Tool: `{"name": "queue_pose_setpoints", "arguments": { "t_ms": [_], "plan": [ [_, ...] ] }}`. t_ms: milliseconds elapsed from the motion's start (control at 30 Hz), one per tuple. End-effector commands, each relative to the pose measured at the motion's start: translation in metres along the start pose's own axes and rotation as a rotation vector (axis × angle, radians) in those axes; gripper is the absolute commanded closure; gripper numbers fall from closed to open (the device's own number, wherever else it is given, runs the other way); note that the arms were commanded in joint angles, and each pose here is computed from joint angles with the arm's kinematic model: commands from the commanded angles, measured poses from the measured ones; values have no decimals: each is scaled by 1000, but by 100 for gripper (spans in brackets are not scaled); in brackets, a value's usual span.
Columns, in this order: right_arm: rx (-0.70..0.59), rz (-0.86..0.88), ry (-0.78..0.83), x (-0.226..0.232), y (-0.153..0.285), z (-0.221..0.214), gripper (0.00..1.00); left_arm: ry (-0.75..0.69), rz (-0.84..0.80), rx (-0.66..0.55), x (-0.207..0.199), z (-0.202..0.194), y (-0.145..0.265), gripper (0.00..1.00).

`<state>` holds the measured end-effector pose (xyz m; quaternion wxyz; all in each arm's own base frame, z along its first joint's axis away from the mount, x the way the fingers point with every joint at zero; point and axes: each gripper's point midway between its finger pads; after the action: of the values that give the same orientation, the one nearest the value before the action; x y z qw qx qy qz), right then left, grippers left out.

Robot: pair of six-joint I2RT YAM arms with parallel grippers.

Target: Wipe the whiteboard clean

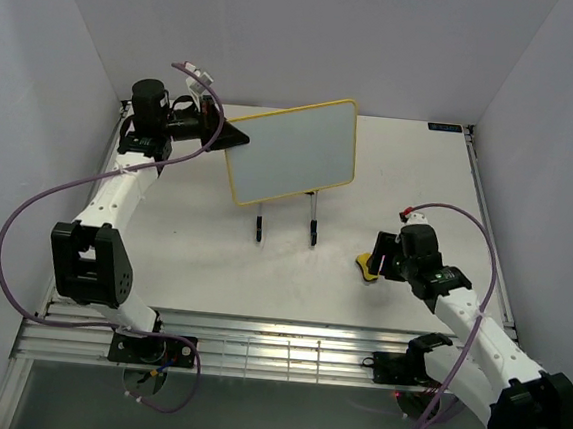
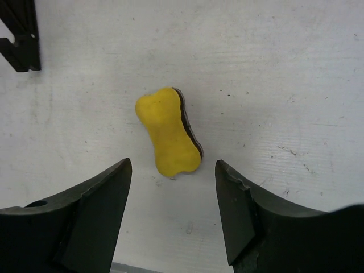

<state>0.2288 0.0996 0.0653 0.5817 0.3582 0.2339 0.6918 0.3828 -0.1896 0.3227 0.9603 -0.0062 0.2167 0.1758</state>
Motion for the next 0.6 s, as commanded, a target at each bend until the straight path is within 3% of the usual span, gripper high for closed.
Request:
{"name": "queue_pose_setpoints", "arguments": {
  "t_ms": [0, 267, 567],
  "plan": [
    [-65, 48, -4, 8, 15, 13, 33, -242, -266, 15, -44, 19, 0, 100],
    [-143, 232, 12, 38, 50, 23, 30, -233, -369, 58, -4, -5, -3, 100],
    [-184, 353, 57, 55, 75, 24, 27, -213, -310, 55, 52, -19, -7, 100]
  ]
}}
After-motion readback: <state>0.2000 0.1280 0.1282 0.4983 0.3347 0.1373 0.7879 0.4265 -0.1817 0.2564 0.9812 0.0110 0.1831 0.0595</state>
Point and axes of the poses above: each gripper's point midway between its finger pads, its own y axis back along the fingers, its own x axis along the line the jaws close on, z = x × y
